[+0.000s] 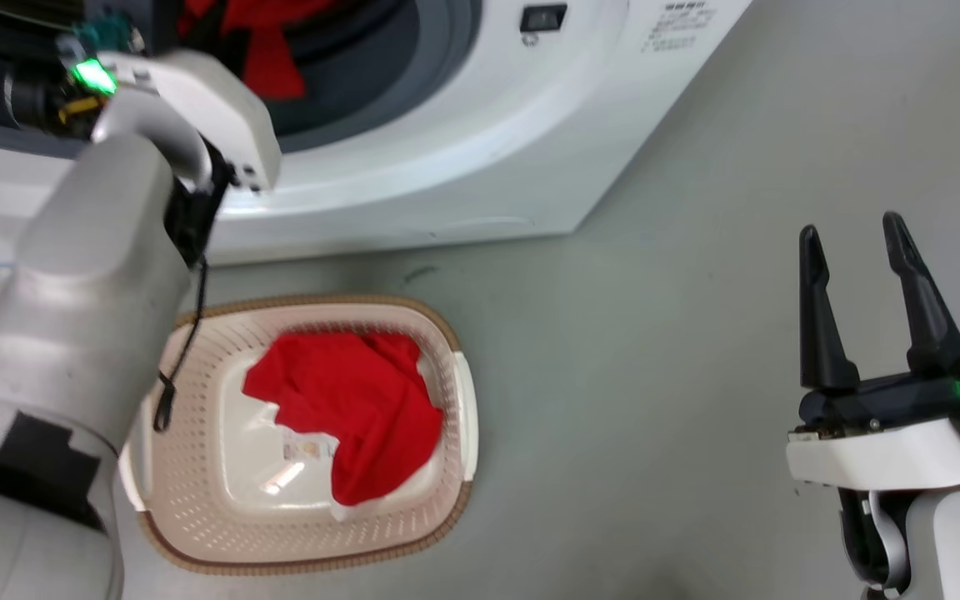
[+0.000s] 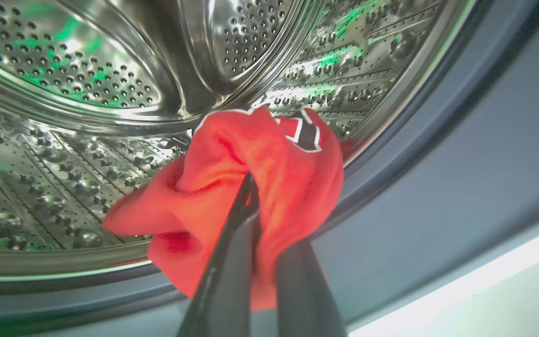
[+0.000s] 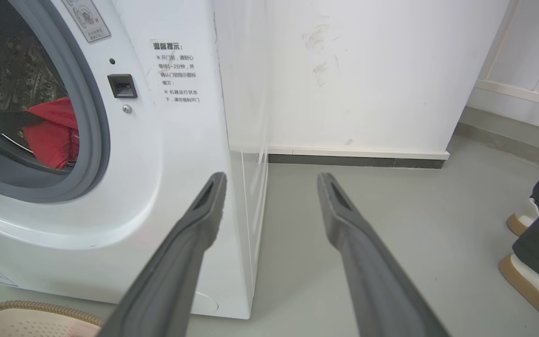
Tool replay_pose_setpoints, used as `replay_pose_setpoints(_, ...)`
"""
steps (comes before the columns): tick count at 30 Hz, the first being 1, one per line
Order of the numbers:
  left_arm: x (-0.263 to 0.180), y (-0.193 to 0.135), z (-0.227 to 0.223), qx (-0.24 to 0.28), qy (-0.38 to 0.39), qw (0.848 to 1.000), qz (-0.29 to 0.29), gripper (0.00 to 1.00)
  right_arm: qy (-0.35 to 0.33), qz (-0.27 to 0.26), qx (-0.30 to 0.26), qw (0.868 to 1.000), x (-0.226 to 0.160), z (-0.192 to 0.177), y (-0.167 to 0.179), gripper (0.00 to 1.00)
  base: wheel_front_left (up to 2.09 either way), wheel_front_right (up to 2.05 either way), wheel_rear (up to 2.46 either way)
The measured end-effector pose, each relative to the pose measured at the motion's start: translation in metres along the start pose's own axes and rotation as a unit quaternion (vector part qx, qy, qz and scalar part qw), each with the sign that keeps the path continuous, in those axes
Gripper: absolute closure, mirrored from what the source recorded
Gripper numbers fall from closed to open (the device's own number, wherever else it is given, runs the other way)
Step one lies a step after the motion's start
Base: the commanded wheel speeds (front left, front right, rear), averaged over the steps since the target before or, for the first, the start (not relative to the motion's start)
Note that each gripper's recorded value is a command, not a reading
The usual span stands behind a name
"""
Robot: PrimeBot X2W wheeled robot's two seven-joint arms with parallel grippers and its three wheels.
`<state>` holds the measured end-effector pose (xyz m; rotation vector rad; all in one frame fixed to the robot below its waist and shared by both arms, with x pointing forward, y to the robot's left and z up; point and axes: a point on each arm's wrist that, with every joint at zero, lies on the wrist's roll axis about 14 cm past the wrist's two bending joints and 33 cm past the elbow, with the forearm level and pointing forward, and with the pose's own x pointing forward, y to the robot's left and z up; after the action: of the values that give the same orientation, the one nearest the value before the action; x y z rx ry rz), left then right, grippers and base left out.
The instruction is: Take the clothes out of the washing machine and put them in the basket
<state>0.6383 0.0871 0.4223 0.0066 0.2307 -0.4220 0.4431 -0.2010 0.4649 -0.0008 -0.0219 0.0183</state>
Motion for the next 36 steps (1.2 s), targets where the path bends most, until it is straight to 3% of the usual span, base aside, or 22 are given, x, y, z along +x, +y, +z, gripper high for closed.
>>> replay_pose_setpoints(16, -0.108, -0.025, 0.078, 0.018, -0.133, 0.991, 0.014, 1.00, -0.050, 0.033, 0.008, 0.998, -0.032, 0.048, 0.026, 0.00, 0.00, 0.00, 0.00)
replay_pose_setpoints(36, -0.238, -0.055, 0.173, 0.049, -0.304, 0.951, 0.039, 1.00, -0.083, 0.049, 0.012, 0.995, -0.067, 0.076, 0.038, 0.00, 0.00, 0.00, 0.00)
